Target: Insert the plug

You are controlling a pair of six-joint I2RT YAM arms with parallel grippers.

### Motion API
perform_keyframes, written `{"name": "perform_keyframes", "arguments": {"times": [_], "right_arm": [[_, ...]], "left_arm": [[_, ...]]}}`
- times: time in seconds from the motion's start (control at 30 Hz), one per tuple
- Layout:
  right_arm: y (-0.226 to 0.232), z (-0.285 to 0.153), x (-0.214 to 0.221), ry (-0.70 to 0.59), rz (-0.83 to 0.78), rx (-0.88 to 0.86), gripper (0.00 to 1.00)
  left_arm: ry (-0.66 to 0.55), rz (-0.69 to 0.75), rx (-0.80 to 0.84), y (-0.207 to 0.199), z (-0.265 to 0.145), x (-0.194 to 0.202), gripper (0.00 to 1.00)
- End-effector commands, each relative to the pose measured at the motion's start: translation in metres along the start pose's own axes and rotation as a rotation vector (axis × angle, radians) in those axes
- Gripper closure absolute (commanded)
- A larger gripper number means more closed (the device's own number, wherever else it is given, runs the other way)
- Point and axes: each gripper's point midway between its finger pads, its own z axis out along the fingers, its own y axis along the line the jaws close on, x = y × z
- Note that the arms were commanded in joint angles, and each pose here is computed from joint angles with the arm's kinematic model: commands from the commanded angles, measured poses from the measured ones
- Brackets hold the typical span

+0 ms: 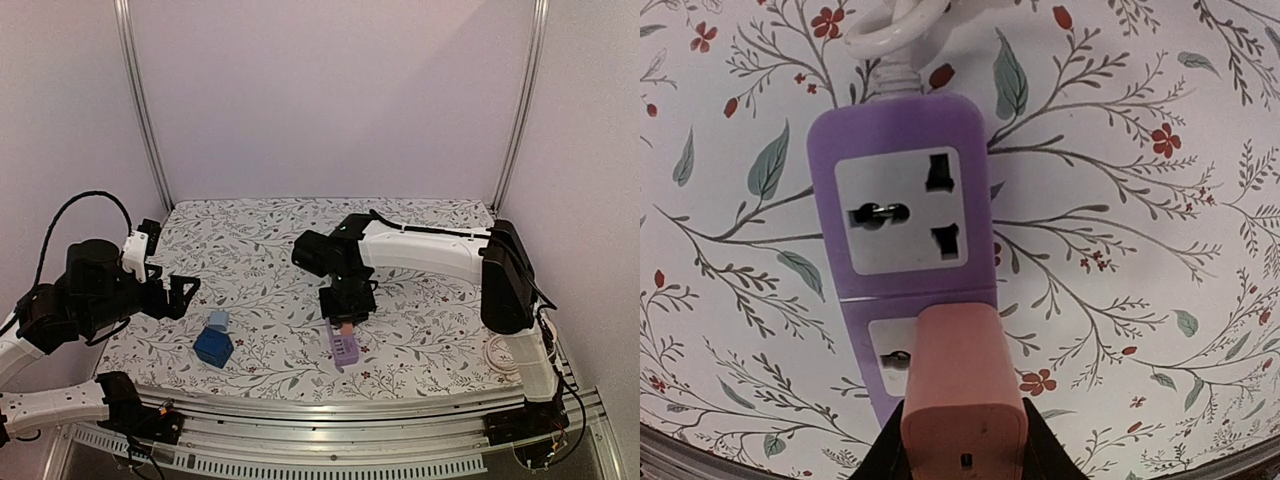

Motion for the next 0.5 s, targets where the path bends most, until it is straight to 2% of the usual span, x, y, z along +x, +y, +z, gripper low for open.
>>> {"name": "perform_keyframes", "arguments": {"times": [0.0,0.2,0.47], "right_arm": [[-0.042,0.03,0.036,0.155,-0.01,0.188,1.0],[-0.04,0.031,0.034,0.154,-0.011,0.169,1.0],[-0.018,0.059,0.04,0.213,0.003,0.099,0.97]], "left_arm": [[-0.005,0.0,-0.012,0.004,0.001,0.002,0.01],[-0.012,-0.005,-0.012,0.005,-0.001,0.001,0.01],[-0.011,-0.002,-0.004,0.003,-0.001,0.002,0.01]]}}
